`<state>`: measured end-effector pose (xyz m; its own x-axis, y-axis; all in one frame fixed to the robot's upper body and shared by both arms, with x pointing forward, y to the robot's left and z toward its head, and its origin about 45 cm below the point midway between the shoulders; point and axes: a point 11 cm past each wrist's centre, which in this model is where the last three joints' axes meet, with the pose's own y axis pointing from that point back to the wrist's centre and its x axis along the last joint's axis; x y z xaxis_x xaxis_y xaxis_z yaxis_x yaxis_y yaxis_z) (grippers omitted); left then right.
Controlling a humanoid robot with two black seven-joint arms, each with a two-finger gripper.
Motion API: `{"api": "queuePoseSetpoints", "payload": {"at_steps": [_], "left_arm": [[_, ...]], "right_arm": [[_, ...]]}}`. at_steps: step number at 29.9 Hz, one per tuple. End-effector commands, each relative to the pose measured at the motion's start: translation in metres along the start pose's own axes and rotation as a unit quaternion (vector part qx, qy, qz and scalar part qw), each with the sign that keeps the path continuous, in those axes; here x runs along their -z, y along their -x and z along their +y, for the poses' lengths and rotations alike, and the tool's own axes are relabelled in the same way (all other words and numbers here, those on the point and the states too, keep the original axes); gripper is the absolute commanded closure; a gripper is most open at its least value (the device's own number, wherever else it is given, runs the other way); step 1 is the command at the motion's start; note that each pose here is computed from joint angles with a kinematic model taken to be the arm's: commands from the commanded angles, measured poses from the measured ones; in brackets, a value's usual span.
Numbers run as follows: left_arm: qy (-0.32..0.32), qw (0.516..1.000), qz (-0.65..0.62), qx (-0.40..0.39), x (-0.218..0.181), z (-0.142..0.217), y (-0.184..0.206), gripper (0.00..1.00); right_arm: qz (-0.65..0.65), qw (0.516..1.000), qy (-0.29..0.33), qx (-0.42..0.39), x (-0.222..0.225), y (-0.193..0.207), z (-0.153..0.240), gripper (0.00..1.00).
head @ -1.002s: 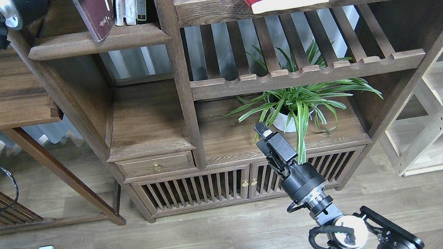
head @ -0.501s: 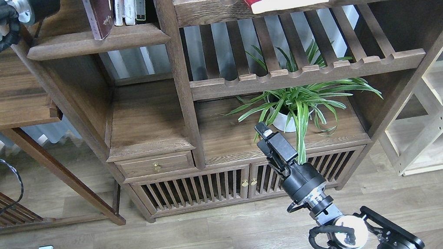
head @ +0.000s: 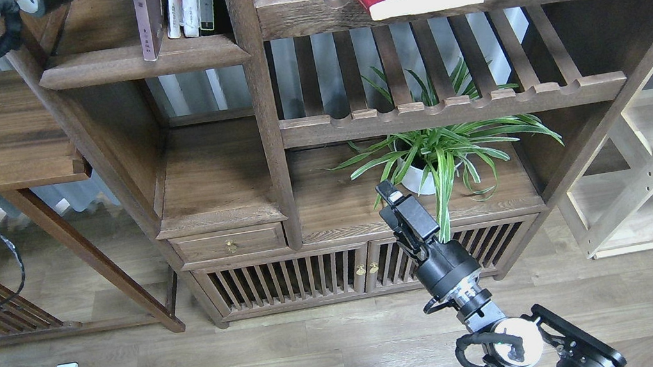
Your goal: Organize books on shelf
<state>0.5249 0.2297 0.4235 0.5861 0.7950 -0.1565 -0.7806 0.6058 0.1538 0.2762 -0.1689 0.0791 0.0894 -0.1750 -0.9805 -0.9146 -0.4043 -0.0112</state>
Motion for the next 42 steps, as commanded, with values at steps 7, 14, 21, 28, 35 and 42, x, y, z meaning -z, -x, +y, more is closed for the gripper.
{"api": "queuePoseSetpoints", "payload": {"at_steps": [7,14,21,28,35,42], "left_arm": [[0.003,1.000,0.007,0.008,0.017,0.018,-0.007,0.30],[0.007,0.999,0.011,0.030,0.019,0.015,0.005,0.30],[0.008,0.999,0.004,0.048,0.029,0.023,0.014,0.29],[0.014,0.999,-0.011,0.048,0.022,0.034,0.012,0.28],[0.012,0.998,-0.008,0.060,0.033,0.057,0.013,0.27],[0.025,0.997,0.003,0.066,0.041,0.082,0.012,0.27]], "right_arm": [[-0.002,1.000,0.002,-0.001,-0.002,0.000,0.001,0.01],[-0.003,1.000,0.000,-0.002,-0.001,-0.001,0.001,0.01],[-0.003,1.000,0.001,-0.002,-0.001,-0.001,0.002,0.01],[-0.003,1.000,0.001,-0.002,-0.001,-0.001,0.002,0.01],[-0.005,1.000,0.008,-0.004,-0.006,-0.002,0.003,0.01],[-0.007,1.000,0.012,0.012,-0.008,0.008,0.000,0.01]]}}
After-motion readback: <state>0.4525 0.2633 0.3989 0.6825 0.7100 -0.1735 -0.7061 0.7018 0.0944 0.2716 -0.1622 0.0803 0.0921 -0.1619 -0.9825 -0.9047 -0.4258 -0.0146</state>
